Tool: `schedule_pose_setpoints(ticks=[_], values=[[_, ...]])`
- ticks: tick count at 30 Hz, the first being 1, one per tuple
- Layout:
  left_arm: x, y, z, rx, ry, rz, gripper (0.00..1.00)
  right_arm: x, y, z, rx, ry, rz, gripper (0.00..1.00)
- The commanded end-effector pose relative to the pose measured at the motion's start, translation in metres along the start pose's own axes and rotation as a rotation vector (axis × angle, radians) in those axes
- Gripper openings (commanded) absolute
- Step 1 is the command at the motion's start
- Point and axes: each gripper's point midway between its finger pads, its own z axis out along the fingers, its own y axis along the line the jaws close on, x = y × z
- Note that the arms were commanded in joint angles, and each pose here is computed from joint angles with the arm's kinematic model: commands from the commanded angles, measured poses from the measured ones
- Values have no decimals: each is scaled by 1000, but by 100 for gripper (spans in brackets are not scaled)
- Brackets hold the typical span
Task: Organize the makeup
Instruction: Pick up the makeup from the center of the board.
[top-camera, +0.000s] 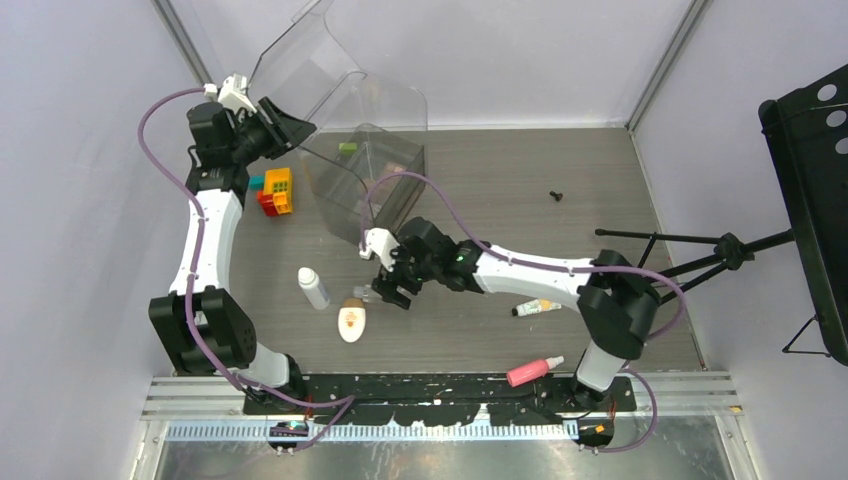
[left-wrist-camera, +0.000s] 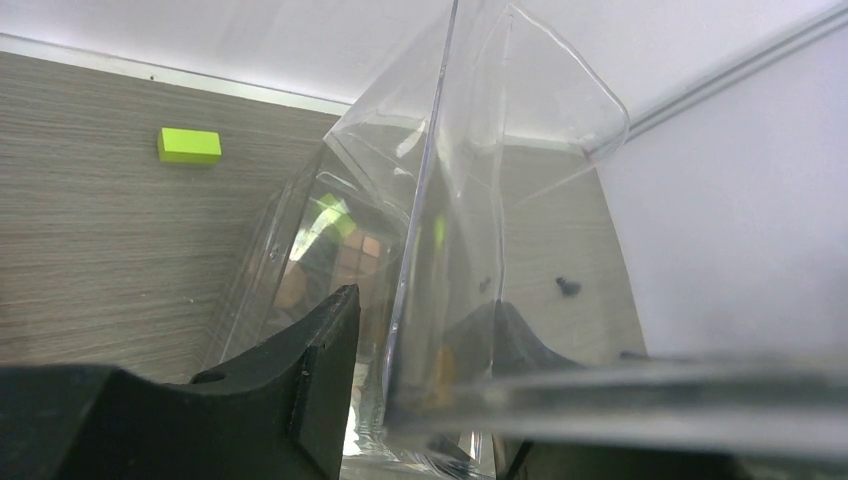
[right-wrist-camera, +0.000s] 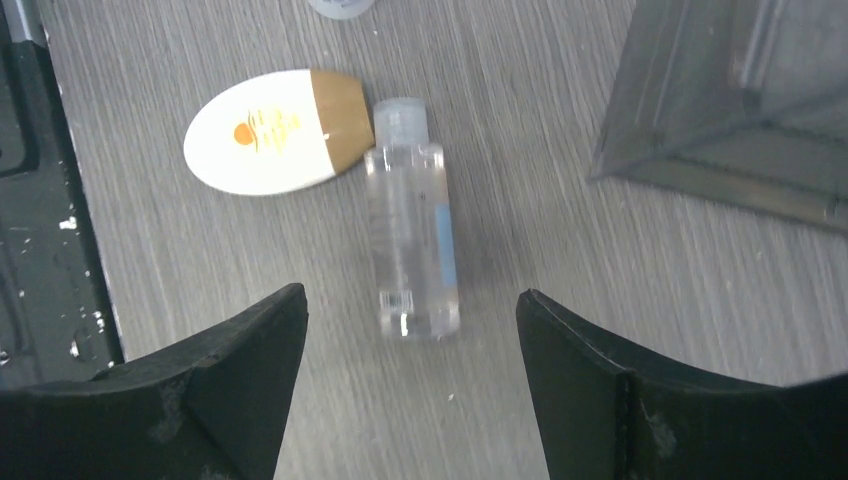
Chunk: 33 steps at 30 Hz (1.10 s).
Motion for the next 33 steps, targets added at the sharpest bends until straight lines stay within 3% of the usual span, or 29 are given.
schedule_pose_setpoints(ticks=[1, 14, 21, 28, 33], values=[[18, 53, -3, -177, 52, -70, 39, -11, 8, 18, -71, 28, -151, 81], [15, 54, -4, -170, 45, -83, 39, 9, -3, 54, -8, 180, -286, 75], [15, 54, -4, -167, 45, -86, 39, 21, -5, 66, -13, 259, -295, 61], [15, 55, -5, -168, 42, -86, 39, 37, 1, 66, -52, 315, -289, 60], [15, 56, -5, -171, 44, -89, 39, 46, 2, 60, -55, 382, -261, 41]])
